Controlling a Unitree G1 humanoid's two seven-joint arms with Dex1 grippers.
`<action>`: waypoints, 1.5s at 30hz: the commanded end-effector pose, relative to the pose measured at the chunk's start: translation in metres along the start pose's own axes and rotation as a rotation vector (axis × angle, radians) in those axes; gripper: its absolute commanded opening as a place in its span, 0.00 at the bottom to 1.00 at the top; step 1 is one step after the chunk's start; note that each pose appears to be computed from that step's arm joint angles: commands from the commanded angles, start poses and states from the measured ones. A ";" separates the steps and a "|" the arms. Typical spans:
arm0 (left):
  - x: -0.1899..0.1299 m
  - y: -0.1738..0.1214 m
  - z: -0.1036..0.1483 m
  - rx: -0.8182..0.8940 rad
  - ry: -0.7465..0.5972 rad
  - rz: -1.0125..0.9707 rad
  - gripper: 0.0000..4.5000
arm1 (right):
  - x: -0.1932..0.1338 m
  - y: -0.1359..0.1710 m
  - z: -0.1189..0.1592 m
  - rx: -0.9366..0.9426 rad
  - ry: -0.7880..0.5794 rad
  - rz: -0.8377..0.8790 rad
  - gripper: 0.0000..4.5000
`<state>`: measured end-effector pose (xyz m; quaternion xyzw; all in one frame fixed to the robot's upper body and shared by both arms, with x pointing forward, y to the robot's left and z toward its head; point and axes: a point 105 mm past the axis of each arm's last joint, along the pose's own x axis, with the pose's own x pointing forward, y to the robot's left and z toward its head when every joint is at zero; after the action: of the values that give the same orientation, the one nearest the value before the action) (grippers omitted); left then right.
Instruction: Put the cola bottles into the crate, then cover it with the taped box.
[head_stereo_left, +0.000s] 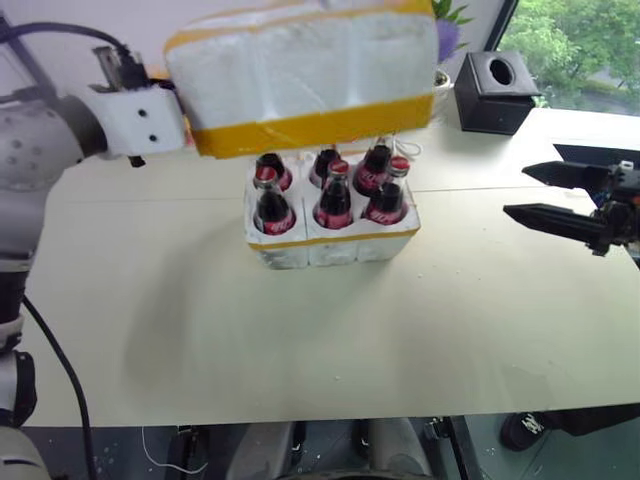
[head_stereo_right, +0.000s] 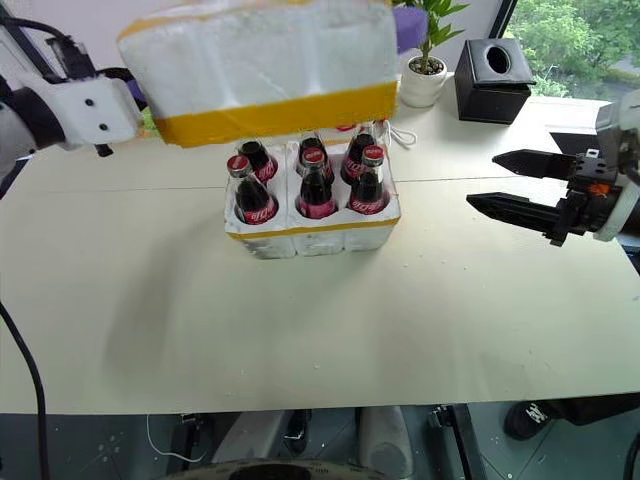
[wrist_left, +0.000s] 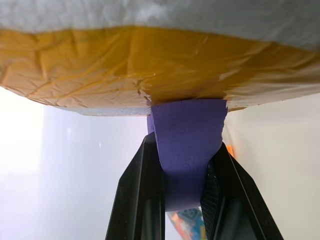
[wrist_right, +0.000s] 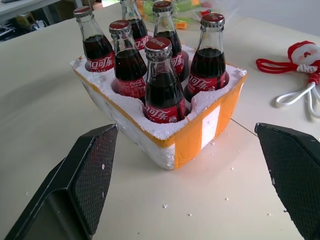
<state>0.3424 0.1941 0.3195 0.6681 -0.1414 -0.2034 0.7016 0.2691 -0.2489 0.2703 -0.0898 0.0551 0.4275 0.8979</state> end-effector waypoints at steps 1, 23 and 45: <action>-0.002 -0.004 0.010 0.102 0.029 -0.030 0.14 | 0.000 0.005 0.009 -0.034 -0.034 0.001 1.00; 0.001 -0.044 0.026 0.203 0.050 -0.142 0.51 | 0.003 0.002 0.005 -0.006 -0.074 -0.030 1.00; -0.065 -0.064 -0.026 -1.152 -0.176 -0.426 0.99 | -0.001 -0.003 -0.003 -0.028 -0.020 -0.043 1.00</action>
<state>0.2993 0.2476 0.2335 0.1977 0.1067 -0.4166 0.8809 0.2725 -0.2525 0.2539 -0.0765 0.0577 0.4097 0.9072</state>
